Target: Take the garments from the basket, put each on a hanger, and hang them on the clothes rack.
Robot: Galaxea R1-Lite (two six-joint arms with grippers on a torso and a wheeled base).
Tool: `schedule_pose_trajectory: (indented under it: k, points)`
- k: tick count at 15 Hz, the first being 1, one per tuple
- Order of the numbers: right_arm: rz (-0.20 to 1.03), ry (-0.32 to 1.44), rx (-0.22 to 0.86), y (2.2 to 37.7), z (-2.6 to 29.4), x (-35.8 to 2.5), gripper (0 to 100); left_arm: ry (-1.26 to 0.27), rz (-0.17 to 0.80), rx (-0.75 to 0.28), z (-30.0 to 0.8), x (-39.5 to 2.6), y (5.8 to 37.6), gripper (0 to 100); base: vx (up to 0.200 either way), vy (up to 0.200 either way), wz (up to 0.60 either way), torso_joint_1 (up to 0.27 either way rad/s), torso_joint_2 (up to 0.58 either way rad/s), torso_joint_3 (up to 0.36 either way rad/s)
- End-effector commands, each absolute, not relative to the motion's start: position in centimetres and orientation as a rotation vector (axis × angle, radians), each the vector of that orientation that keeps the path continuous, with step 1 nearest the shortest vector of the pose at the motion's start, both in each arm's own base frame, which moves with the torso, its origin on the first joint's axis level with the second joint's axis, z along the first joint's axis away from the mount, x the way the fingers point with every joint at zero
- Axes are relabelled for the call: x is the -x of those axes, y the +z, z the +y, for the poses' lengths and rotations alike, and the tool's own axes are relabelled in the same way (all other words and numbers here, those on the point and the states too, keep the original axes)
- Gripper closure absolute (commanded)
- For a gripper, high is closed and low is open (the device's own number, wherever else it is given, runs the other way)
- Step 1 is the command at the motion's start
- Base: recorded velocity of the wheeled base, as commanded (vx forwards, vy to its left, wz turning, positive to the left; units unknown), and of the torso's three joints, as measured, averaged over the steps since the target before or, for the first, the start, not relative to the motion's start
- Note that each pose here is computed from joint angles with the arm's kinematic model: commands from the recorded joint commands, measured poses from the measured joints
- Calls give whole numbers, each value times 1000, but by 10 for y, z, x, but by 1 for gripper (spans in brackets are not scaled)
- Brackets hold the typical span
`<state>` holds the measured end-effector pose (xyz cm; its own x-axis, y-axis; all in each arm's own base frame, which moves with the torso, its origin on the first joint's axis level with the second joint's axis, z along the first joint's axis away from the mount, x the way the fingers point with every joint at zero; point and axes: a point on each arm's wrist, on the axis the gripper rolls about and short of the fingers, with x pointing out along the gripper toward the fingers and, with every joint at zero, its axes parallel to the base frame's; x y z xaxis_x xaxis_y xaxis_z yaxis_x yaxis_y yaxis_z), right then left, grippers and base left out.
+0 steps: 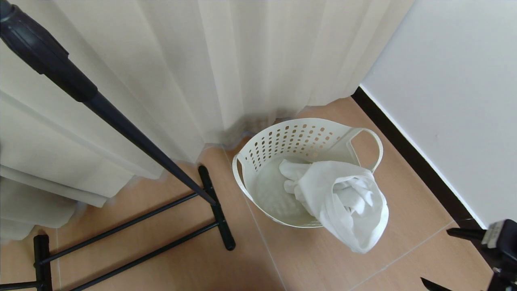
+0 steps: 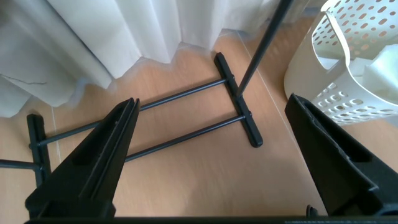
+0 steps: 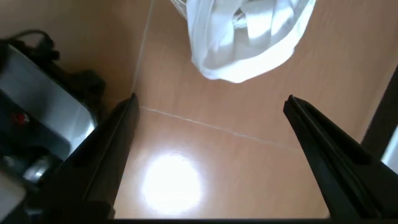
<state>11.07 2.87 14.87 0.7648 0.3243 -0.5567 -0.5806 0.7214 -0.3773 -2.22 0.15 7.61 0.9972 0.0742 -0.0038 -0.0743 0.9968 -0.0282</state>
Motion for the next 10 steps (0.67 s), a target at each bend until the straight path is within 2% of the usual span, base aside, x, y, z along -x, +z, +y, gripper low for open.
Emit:
schedule_pose_trajectory:
  k: [1,4,5,10]
  points:
    - [478,596,777,146,45,-176,0,75,2,29,2,22,76,0,0,0,0,0,0,0]
    - [436,568,1000,138,62,-225,0,75,2,29,2,22,76,0,0,0,0,0,0,0]
    - [439,554,1042,132,71,-236,0,75,2,29,2,22,76,0,0,0,0,0,0,0]
    - [455,471,1121,108,94,-286,0,75,2,29,2,22,76,0,0,0,0,0,0,0]
